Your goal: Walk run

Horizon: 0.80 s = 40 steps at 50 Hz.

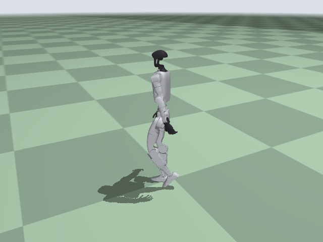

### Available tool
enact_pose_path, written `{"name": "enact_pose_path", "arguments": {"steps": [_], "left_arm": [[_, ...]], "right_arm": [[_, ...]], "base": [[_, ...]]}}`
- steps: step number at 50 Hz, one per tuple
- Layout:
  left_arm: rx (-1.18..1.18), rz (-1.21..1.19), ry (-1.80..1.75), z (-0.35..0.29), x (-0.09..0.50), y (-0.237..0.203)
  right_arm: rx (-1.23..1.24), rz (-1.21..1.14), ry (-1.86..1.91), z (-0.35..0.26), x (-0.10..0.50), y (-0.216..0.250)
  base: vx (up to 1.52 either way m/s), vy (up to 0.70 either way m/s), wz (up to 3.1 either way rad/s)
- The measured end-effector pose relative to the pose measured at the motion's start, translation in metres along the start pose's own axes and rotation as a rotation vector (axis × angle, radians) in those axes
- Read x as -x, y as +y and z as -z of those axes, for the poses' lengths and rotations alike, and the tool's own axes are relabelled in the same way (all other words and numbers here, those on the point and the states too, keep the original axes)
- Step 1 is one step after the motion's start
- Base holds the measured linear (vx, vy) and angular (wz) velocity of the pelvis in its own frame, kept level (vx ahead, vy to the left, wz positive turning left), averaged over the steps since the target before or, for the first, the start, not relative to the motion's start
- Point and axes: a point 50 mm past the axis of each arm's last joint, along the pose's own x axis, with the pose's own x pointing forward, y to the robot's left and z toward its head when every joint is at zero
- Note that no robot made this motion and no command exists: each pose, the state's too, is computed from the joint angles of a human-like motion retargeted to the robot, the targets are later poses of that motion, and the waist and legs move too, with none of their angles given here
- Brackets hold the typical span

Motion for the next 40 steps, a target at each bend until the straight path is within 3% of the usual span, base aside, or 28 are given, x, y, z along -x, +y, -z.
{"name": "enact_pose_path", "arguments": {"steps": [5,10,16,20,24,30,35,40], "left_arm": [[0.222,0.224,0.132,0.055,-0.004,-0.05],[0.321,0.25,0.208,0.075,-0.003,-0.067],[0.625,0.282,0.07,0.06,-0.005,-0.068],[0.717,0.239,-0.107,0.006,-0.002,-0.028],[0.581,-0.002,-0.455,-0.091,0.018,0.026],[0.201,-0.235,-0.99,-0.221,0.111,0.078],[-0.074,-0.321,-1.187,-0.279,0.183,0.09],[-0.191,-0.382,-1.172,-0.284,0.196,0.096]], "right_arm": [[0.05,0.219,-0.257,-0.059,0.009,-0.052],[-0.031,0.303,-0.304,-0.064,0.014,-0.071],[-0.07,0.021,0.037,0.005,0.001,-0.011],[0.01,-0.152,0.254,0.06,0.011,0.027],[0.026,-0.271,0.382,0.108,0.028,0.07],[-0.003,-0.388,0.495,0.162,0.063,0.127],[-0.016,-0.547,0.586,0.183,0.088,0.157],[-0.019,-0.644,0.623,0.189,0.094,0.158]], "base": [[0.95,-0.12,-1.37],[1.2,-0.05,0.2],[1.45,-0.03,-0.43],[1.17,0.04,0.97],[0.97,-0.01,0.98],[0.91,-0.12,2.36],[0.96,-0.34,1.77],[0.96,-0.43,0.06]]}}
